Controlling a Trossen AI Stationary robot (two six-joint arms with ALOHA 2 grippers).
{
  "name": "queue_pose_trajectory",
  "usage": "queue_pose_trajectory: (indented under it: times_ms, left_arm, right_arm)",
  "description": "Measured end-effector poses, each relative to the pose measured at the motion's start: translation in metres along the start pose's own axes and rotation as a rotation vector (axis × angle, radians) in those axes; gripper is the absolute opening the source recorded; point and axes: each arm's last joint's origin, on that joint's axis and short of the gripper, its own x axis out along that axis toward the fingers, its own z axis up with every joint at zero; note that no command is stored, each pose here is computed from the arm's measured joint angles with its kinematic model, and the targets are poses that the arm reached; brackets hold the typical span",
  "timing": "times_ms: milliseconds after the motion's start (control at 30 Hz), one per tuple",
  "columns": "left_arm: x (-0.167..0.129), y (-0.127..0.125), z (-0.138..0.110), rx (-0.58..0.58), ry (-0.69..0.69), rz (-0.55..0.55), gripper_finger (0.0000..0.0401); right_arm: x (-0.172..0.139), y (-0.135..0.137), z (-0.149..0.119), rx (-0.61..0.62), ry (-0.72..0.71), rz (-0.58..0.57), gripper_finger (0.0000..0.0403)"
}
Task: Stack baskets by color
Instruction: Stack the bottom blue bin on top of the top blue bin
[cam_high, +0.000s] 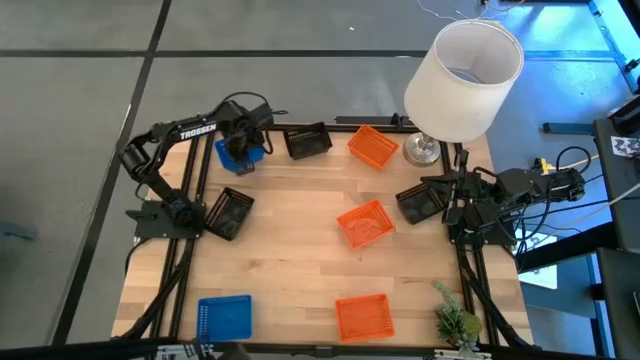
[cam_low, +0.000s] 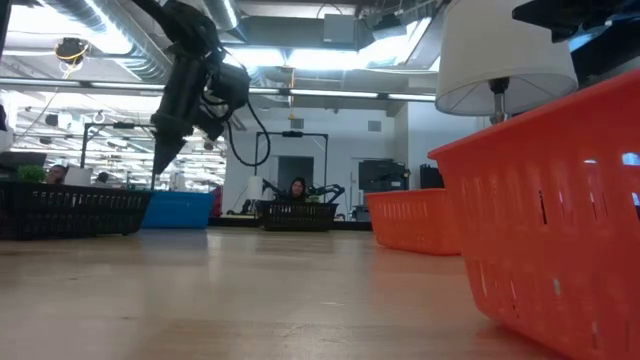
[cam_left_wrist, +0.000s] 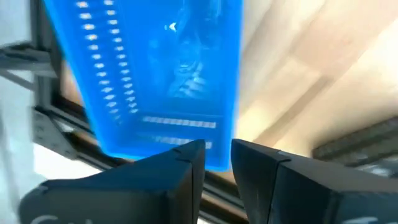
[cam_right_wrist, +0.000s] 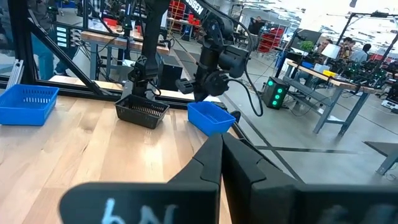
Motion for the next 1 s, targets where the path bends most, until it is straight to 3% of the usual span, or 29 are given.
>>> queue_pose_trajectory:
  times_ms: [200, 333, 633, 767, 1000]
  left_arm:
    - [-0.05, -0.02, -0.022, -0.026, -0.156, -0.313, 0.0067]
    - [-0.087, -0.049, -0.049, 0.053, -0.304, -0.44, 0.007]
    - [-0.141, -0.122, -0.119, 0.224, -0.483, -0.593, 0.007]
    - [-0.149, -0.155, -0.131, 0.297, -0.508, -0.607, 0.0068]
    - [-0.143, -0.214, -0.147, 0.356, -0.428, -0.554, 0.007]
  right_arm:
    - [0.0, 0.0, 0.0, -0.002, -0.002, 0.011, 0.0007]
    - [0.0, 0.002, 0.0, -0.002, -0.017, 0.086, 0.0007]
    - [0.001, 0.008, 0.003, 0.001, -0.054, 0.237, 0.0007]
    - [0.006, 0.012, 0.009, -0.018, -0.026, 0.318, 0.0007]
    - [0.02, 0.017, 0.036, -0.064, 0.095, 0.375, 0.0007]
